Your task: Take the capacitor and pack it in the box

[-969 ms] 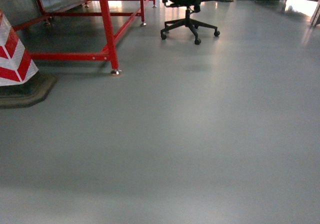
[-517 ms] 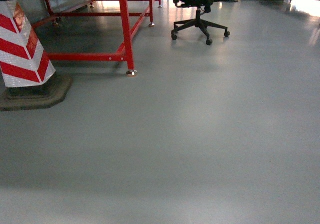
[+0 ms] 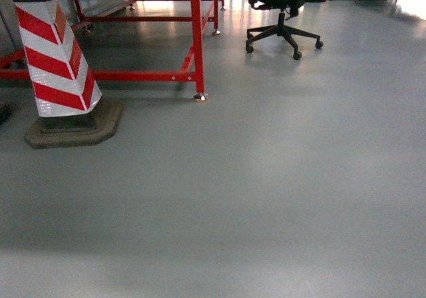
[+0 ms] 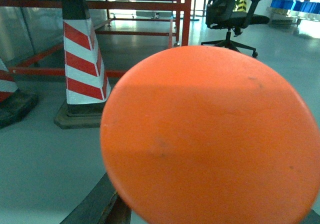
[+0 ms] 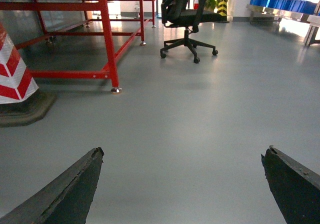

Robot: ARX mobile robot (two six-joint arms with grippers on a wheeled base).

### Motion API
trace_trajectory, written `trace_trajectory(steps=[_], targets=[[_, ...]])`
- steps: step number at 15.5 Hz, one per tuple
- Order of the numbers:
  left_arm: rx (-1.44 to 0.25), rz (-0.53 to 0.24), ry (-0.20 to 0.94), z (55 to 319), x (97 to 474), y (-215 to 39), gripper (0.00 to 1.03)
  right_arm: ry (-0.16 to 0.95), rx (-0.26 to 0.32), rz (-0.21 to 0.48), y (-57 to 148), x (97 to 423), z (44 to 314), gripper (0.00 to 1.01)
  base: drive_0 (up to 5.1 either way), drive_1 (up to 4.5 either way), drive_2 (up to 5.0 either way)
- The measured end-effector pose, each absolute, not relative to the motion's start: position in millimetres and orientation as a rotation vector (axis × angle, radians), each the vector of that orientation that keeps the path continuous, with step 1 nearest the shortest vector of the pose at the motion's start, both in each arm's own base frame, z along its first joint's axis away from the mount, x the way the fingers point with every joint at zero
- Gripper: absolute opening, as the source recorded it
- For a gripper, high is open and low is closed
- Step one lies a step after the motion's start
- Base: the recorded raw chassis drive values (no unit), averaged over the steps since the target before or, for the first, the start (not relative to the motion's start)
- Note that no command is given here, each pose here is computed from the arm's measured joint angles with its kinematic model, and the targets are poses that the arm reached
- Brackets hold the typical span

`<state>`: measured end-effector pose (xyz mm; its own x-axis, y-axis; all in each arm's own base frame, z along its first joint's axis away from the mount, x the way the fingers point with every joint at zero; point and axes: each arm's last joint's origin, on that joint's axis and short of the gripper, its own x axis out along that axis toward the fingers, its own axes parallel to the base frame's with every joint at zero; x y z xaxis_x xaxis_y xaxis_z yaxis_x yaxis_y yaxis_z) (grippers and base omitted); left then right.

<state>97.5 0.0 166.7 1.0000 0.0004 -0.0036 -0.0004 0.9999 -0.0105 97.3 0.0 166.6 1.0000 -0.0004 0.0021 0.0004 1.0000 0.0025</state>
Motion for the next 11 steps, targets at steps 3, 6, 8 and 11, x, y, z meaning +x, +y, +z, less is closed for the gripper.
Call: trace_trajectory(steps=[3,6,8,11], targets=[[-0.010,0.000,0.001,166.9,97.5,0.0,0.44,-0.002,0.002,0.000,0.0,97.3,166.7,0.98,-5.0,2.39,2.4],[-0.010,0.000,0.004,166.6,97.5,0.0,0.44,-0.003,0.002,0.000,0.0,97.3,166.7,0.98,-5.0,2.37,2.4],[-0.010,0.001,0.004,166.7,97.5,0.0,0.44,-0.008,0.002,0.000,0.0,97.3,167.2,0.98,-5.0,2.41,2.4],[-0.010,0.000,0.003,166.7,97.5,0.0,0.44,-0.002,0.002,-0.001,0.0,97.3,166.7,0.98,-5.0,2.40,2.4]])
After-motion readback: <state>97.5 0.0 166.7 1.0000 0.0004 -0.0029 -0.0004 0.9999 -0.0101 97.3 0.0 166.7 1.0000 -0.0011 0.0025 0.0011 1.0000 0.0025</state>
